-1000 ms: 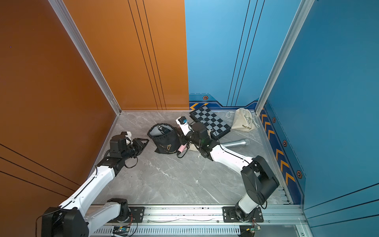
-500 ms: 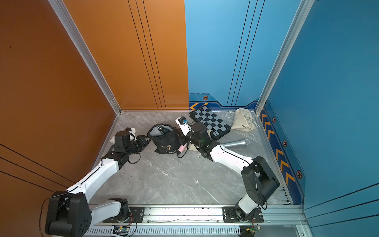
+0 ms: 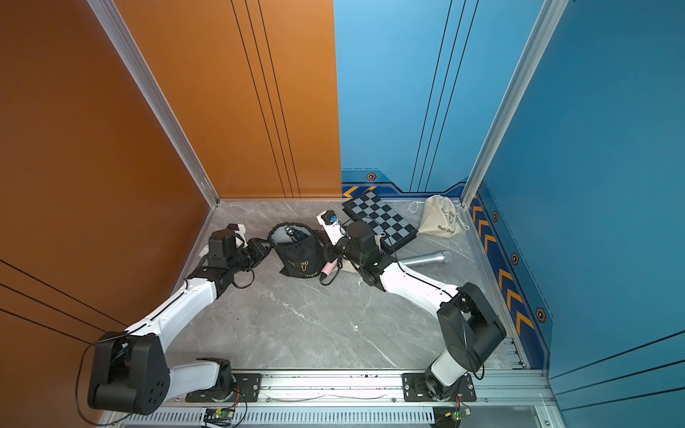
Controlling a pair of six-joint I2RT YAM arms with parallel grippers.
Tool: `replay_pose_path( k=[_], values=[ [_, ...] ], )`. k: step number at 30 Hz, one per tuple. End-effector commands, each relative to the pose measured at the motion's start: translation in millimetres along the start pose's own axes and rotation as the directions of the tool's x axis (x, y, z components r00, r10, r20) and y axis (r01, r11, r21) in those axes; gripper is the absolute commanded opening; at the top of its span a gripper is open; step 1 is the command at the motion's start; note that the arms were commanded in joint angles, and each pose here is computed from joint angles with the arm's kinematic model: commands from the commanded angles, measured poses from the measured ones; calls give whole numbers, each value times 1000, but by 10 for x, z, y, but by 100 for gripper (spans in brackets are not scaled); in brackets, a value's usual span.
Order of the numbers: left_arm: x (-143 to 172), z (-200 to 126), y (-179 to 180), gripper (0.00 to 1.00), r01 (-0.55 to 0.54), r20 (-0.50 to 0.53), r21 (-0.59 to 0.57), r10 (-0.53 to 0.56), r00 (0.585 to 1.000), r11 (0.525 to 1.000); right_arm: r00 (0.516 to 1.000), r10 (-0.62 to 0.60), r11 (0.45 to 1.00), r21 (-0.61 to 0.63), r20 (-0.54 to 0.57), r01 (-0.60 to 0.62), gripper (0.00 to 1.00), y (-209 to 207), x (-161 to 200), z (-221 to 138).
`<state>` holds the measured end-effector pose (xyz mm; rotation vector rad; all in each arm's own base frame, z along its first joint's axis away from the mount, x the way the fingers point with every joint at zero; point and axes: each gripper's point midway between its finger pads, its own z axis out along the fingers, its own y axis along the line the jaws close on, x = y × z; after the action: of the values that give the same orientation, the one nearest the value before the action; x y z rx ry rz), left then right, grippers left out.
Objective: Pack away hair dryers
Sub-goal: Pull the drawstrings on both sides of the drawstring bag.
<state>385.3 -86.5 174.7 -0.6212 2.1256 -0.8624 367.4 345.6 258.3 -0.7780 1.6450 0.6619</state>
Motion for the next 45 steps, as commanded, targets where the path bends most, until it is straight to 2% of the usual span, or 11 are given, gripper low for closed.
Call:
replay_pose_path(
  k=[1,6,9,22,26,34,45],
  values=[
    [-160,8,-75,35,-42,42,2,41,998,999,998,-2,1000,-10,62,2,0,59,-215,-90],
    [-211,66,-46,28,-55,48,-19,56,997,998,998,-2,1000,-13,61,2,0,68,-209,-86],
    [-259,73,-26,20,-66,57,-38,68,996,997,998,-2,1000,-15,62,3,0,77,-215,-88],
    [-333,100,-8,18,-92,59,-67,96,994,993,998,-6,1000,-16,65,7,0,80,-226,-89],
    [-364,95,-27,0,-96,64,-64,100,993,993,998,-6,1000,-14,65,7,0,76,-230,-89],
    [-650,-173,-57,0,-116,155,-123,135,979,986,998,3,1000,-3,64,-3,0,40,-224,-104],
    [-1024,-605,213,0,-50,296,-223,116,948,974,998,8,999,43,60,-10,0,-87,-233,-134]
  ],
)
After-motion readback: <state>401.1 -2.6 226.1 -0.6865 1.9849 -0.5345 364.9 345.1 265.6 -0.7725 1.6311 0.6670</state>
